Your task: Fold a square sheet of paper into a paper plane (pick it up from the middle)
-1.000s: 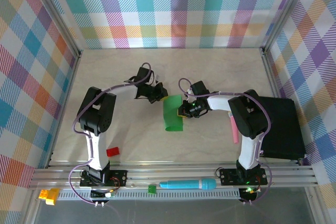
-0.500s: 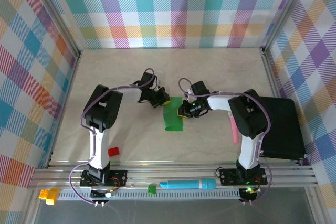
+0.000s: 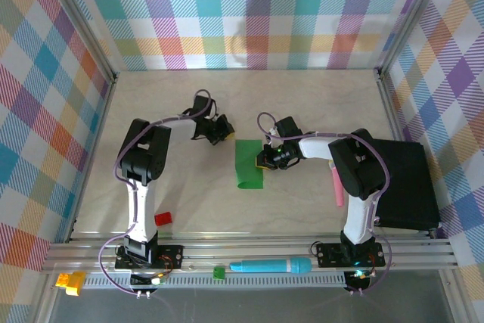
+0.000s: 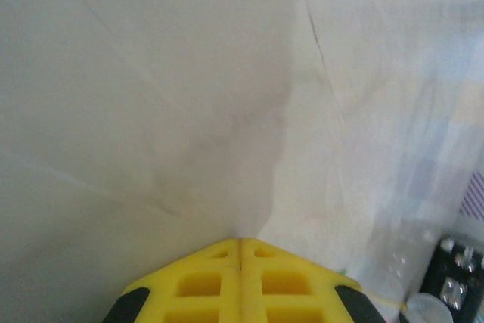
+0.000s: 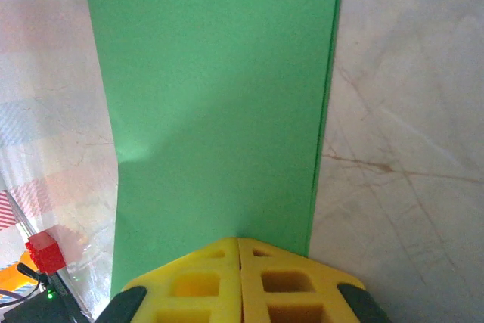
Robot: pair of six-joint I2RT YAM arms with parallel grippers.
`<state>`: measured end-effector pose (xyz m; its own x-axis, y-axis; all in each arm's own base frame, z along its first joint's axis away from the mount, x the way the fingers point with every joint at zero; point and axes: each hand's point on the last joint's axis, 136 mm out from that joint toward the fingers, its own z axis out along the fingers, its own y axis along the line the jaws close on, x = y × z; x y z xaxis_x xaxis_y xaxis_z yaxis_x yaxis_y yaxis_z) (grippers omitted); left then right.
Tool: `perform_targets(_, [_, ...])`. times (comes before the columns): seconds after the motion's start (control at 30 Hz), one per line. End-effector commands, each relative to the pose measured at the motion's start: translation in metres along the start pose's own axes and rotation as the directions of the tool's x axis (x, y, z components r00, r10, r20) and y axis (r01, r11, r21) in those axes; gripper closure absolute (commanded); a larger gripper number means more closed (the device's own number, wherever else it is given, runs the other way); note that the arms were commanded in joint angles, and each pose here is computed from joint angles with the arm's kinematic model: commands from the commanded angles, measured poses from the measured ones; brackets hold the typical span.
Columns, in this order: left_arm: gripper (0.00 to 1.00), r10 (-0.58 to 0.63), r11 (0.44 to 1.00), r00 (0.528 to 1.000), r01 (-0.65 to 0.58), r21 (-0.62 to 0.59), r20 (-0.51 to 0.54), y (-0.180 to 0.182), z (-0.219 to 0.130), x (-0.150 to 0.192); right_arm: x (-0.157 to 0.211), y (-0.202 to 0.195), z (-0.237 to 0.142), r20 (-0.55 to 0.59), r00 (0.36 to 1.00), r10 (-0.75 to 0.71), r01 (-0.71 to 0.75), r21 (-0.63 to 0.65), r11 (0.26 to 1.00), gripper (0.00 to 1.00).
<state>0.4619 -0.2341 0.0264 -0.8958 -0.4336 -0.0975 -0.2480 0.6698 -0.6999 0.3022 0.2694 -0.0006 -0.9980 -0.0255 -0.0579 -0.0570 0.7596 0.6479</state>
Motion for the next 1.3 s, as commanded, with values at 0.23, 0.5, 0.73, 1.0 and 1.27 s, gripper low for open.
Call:
perform_targets(0.23, [1.0,0.021,0.996,1.0,-0.021,0.083,-0.009,-0.035,-0.032,0.033,0.096,-0.137,0.006,-0.161,0.948,0.275,-0.164,0.494,0.854,0.93])
perform_targets(0.5, [1.0,-0.075,0.992,0.997,0.077,0.098,-0.03,-0.032,-0.039,0.105,0.095,-0.137,0.005,-0.145,0.946,0.29,-0.182,0.501,0.846,0.93])
perform_targets(0.73, [1.0,-0.112,0.989,0.994,0.113,0.099,-0.013,-0.033,-0.03,0.138,0.097,-0.14,0.007,-0.136,0.943,0.303,-0.199,0.5,0.843,0.94])
perform_targets(1.0, [1.0,-0.162,0.981,0.986,0.164,0.099,-0.025,-0.019,-0.015,0.154,0.098,-0.141,0.007,-0.128,0.941,0.313,-0.21,0.503,0.838,0.94])
perform_targets(1.27, [1.0,-0.177,0.983,0.984,0.178,0.035,-0.012,0.011,-0.019,0.165,0.1,-0.144,0.006,-0.123,0.939,0.322,-0.216,0.519,0.827,0.94])
